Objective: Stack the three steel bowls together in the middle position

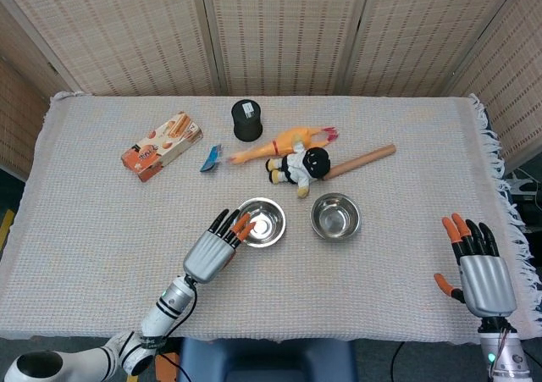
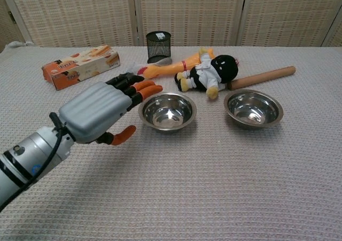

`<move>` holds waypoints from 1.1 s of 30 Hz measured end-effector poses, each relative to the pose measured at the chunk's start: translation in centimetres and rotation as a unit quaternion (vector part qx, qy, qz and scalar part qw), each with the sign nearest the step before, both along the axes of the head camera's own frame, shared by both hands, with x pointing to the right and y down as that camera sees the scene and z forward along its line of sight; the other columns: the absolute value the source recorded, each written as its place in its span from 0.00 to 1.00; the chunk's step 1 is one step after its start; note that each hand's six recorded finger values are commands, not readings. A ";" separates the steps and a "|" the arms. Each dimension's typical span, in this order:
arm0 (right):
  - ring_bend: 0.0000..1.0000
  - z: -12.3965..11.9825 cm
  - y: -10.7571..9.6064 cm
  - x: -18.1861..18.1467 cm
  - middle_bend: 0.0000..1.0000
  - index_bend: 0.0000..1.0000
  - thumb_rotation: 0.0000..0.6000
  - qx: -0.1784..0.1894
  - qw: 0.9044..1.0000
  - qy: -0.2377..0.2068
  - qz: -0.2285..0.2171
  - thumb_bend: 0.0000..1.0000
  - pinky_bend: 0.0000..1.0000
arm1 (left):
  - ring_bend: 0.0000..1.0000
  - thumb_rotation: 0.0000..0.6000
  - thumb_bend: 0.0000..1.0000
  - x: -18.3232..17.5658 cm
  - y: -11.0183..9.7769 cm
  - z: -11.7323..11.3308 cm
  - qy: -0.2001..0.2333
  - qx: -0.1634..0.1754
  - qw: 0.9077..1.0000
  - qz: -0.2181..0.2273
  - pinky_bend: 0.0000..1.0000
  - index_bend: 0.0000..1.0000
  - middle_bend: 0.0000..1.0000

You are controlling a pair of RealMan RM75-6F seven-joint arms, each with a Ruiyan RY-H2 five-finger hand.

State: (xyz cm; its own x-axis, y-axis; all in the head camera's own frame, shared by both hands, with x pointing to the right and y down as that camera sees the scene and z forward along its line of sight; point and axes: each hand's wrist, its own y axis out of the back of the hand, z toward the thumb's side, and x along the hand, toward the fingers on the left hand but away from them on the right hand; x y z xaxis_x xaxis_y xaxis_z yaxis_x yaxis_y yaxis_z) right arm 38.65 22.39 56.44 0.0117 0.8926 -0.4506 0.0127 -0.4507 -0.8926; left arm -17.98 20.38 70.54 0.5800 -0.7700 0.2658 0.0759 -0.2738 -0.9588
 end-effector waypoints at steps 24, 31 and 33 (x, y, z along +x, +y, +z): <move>0.00 17.0 -5.5 -17.0 0.00 0.54 1.00 -0.038 0.982 -0.008 -0.183 0.28 0.00 | 0.00 1.00 0.46 -24.2 3.9 -11.4 -0.029 0.014 0.969 -0.245 0.10 0.00 0.02; 0.00 17.2 -6.0 -17.8 0.08 0.77 1.00 -0.015 0.984 -0.022 -0.174 0.39 0.00 | 0.00 1.00 0.46 -24.5 3.8 -11.6 -0.030 0.016 0.968 -0.250 0.10 0.00 0.02; 0.00 16.3 -6.2 -17.9 0.09 0.78 1.00 0.005 0.985 -0.033 -0.171 0.39 0.00 | 0.00 1.00 0.46 -24.4 3.9 -11.6 -0.030 0.016 0.968 -0.248 0.10 0.00 0.02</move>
